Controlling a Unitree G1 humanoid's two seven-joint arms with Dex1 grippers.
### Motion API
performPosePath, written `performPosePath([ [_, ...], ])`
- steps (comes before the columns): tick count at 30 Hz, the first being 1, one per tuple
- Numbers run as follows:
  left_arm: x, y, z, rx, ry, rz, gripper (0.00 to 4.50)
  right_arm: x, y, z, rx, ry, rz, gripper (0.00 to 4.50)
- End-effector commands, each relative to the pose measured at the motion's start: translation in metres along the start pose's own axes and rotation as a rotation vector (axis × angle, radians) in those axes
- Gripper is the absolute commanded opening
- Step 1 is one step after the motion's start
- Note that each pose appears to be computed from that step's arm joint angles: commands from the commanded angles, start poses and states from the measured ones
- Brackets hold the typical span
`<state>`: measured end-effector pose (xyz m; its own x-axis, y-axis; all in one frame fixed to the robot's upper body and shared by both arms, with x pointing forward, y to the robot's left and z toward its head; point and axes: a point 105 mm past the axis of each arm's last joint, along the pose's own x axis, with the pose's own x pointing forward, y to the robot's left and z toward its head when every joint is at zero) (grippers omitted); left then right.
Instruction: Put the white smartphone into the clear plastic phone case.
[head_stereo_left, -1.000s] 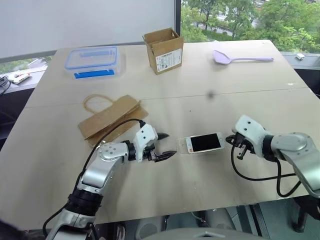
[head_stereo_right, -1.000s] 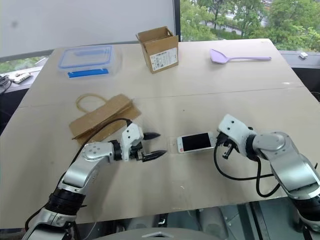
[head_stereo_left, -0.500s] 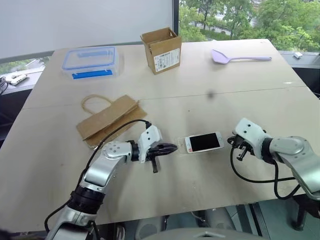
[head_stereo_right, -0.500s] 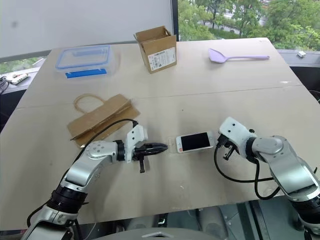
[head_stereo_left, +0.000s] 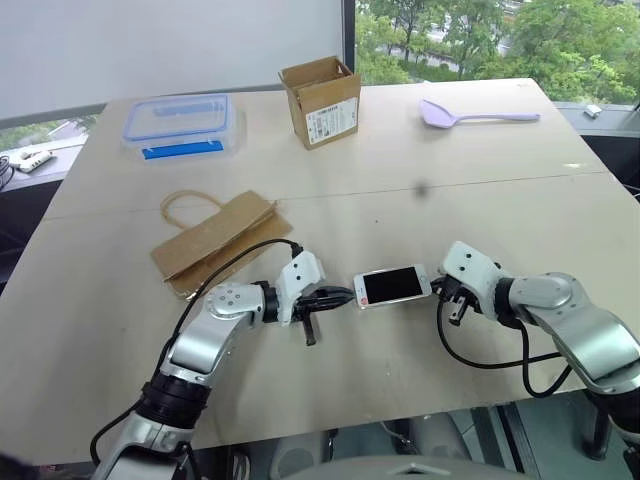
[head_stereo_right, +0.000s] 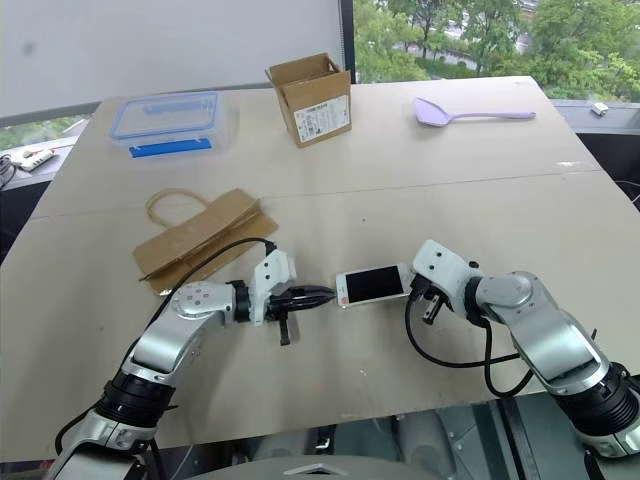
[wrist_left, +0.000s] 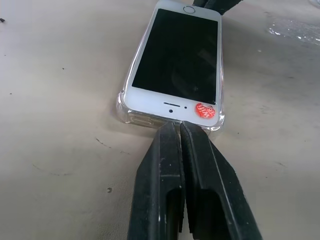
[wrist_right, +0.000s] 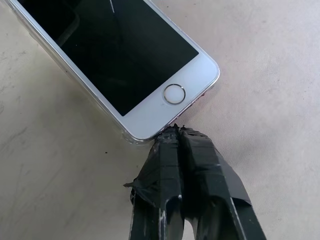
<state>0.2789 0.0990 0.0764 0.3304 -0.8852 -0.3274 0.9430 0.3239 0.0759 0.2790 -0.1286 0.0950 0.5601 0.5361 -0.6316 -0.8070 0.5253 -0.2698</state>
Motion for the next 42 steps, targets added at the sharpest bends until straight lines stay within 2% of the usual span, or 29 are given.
performPosePath([
  [1,0.003,-0.002,0.002,0.015,-0.019,-0.004,0.12,0.006,0.019,0.02,-0.059,-0.082,0.102,0.0],
  [4,0.005,0.002,0.003,0.018,-0.028,0.011,0.12,0.016,0.03,0.026,-0.066,-0.104,0.144,0.0],
  [9,0.002,0.02,0.001,0.03,-0.026,0.091,0.12,0.027,0.027,0.033,-0.053,-0.129,0.124,0.0],
  [17,-0.002,0.02,0.0,0.026,-0.022,0.103,0.12,0.033,0.037,0.031,-0.07,-0.129,0.161,0.0],
  [28,-0.029,0.032,0.013,-0.079,-0.061,0.154,0.12,0.002,0.005,0.019,-0.063,-0.093,0.045,0.0],
  [34,-0.021,0.026,0.028,-0.093,-0.101,0.122,0.12,-0.014,-0.003,0.038,-0.038,-0.168,0.034,0.0],
  [42,-0.005,0.019,0.038,-0.099,-0.129,0.081,0.12,-0.007,0.004,0.053,-0.032,-0.21,0.066,0.0],
])
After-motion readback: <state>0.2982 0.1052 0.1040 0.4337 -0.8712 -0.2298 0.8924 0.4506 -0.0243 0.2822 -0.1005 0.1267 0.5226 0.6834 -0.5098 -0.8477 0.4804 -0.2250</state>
